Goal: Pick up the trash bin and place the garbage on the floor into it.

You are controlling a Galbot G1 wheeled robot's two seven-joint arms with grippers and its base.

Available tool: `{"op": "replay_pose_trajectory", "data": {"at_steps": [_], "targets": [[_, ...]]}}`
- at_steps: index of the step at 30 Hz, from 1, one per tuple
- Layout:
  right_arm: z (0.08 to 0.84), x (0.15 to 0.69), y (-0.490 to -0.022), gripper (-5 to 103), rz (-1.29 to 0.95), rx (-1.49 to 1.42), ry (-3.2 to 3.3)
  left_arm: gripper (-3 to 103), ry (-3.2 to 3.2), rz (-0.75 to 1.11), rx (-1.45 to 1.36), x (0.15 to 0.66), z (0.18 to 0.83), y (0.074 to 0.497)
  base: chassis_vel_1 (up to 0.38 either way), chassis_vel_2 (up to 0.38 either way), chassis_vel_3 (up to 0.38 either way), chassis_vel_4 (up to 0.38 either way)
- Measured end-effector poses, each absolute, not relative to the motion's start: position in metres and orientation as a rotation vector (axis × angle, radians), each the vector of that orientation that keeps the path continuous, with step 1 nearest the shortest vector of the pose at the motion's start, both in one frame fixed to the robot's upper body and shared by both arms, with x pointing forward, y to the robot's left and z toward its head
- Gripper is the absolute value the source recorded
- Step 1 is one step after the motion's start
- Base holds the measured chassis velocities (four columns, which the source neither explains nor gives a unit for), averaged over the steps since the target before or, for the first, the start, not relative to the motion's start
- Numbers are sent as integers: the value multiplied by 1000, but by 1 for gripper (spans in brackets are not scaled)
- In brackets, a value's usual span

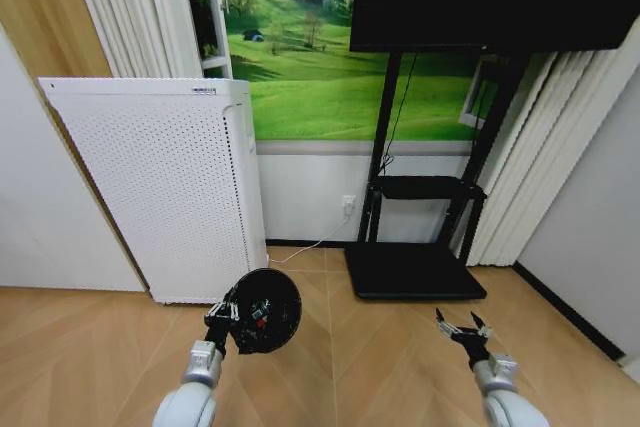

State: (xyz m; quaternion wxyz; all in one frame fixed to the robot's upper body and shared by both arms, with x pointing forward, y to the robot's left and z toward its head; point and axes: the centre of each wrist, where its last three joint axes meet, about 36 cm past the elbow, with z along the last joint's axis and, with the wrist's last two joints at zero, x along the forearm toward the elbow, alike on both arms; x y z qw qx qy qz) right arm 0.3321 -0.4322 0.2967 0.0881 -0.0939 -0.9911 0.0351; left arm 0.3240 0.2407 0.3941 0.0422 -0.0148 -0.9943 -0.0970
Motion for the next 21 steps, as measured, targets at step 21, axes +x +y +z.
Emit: {"op": "replay_pose_trajectory", "data": {"at_steps": [21], "targets": [[278, 331, -440, 100, 96, -185, -2965, 7, -3033, -281, -44, 329, 387, 237, -249, -245, 246, 248]]}}
